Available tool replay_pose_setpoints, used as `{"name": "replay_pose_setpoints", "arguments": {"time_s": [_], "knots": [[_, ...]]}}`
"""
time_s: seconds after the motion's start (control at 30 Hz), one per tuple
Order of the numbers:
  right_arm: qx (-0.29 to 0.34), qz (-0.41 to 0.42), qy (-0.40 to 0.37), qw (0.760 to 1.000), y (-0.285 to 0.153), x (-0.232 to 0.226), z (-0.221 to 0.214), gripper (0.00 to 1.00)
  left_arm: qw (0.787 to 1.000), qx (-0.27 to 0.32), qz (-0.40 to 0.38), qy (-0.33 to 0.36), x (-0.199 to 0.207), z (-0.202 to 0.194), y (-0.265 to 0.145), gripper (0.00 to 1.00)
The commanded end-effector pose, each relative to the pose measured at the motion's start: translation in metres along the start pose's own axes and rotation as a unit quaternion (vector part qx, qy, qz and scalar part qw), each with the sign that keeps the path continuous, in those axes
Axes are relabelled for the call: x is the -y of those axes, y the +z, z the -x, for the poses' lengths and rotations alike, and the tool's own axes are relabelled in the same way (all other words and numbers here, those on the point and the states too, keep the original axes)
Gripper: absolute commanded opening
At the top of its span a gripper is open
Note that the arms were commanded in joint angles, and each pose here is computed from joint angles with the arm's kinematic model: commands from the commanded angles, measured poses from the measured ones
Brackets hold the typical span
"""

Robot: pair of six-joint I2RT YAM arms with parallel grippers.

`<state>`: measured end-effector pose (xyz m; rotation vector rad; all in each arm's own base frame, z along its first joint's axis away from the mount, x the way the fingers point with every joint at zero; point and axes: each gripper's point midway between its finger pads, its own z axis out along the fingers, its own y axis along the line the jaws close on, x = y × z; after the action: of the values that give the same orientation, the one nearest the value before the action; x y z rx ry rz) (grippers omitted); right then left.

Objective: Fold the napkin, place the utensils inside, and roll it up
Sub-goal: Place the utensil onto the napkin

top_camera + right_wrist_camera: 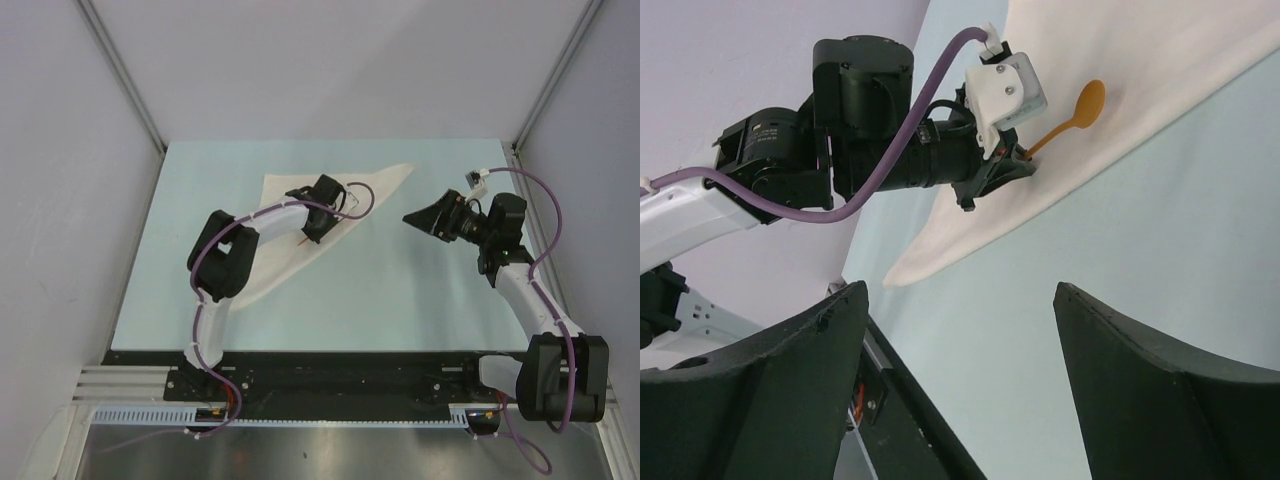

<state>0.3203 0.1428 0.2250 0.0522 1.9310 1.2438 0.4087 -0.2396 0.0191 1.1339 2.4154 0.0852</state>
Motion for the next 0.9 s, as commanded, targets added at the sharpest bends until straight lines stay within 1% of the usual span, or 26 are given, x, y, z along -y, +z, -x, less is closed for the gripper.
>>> {"name": "replay_pose_setpoints", "arguments": {"time_s": [0.0,0.17,0.2,0.27,0.4,0.43,0.5,0.53,0.6,0.63,0.67,0.7,0.77,0.8,0.83,0.87], "knots": [[0.002,0.012,-0.02,1.0,-0.004,-0.008,0.001,0.8,1.0,-0.026,-0.004,-0.014,0.005,-0.011,0.012,0.14],[0.0,0.009,-0.022,1.0,-0.005,-0.007,0.0,0.8,1.0,-0.014,-0.005,-0.024,0.004,-0.005,0.008,0.28],[0.001,0.009,-0.021,1.0,-0.005,-0.007,0.0,0.8,1.0,-0.013,-0.007,-0.026,0.005,-0.005,0.008,0.28],[-0.001,0.008,-0.021,1.0,-0.005,-0.007,-0.002,0.8,1.0,-0.004,-0.005,-0.028,0.003,0.0,0.004,0.35],[-0.001,0.007,-0.02,1.0,-0.005,-0.006,-0.002,0.8,0.999,0.012,-0.008,-0.034,0.003,0.008,-0.003,0.37],[-0.001,0.008,-0.021,1.0,-0.005,-0.006,-0.001,0.8,0.999,0.015,-0.008,-0.036,0.002,0.01,-0.005,0.41],[0.001,0.006,-0.022,1.0,-0.005,-0.006,0.0,0.8,0.999,0.027,-0.008,-0.04,0.0,0.017,-0.013,0.43],[0.004,0.006,-0.023,1.0,-0.005,-0.007,0.003,0.8,0.999,0.031,-0.009,-0.042,0.0,0.019,-0.017,0.46],[0.01,-0.003,-0.02,1.0,-0.004,-0.003,0.008,0.81,0.998,0.046,-0.011,-0.048,-0.002,0.027,-0.032,0.48],[0.016,-0.006,-0.023,1.0,-0.004,-0.003,0.014,0.81,0.997,0.053,-0.012,-0.052,-0.004,0.03,-0.04,0.53],[0.017,-0.015,-0.016,1.0,-0.001,0.005,0.018,0.81,0.996,0.064,-0.013,-0.056,-0.004,0.034,-0.049,0.57],[0.023,-0.025,-0.017,0.999,0.001,0.01,0.025,0.81,0.994,0.084,-0.011,-0.063,-0.008,0.04,-0.068,0.65],[0.037,-0.047,-0.017,0.998,0.008,0.02,0.045,0.8,0.991,0.106,-0.011,-0.076,-0.009,0.046,-0.086,0.71],[0.03,-0.06,-0.005,0.998,0.015,0.036,0.047,0.8,0.988,0.13,-0.007,-0.085,-0.014,0.052,-0.107,0.74],[0.032,-0.065,-0.004,0.997,0.02,0.043,0.053,0.8,0.987,0.131,-0.006,-0.092,-0.014,0.049,-0.113,0.78],[0.047,-0.073,-0.011,0.996,0.025,0.047,0.067,0.79,0.984,0.134,-0.004,-0.115,-0.016,0.048,-0.123,0.78]]}}
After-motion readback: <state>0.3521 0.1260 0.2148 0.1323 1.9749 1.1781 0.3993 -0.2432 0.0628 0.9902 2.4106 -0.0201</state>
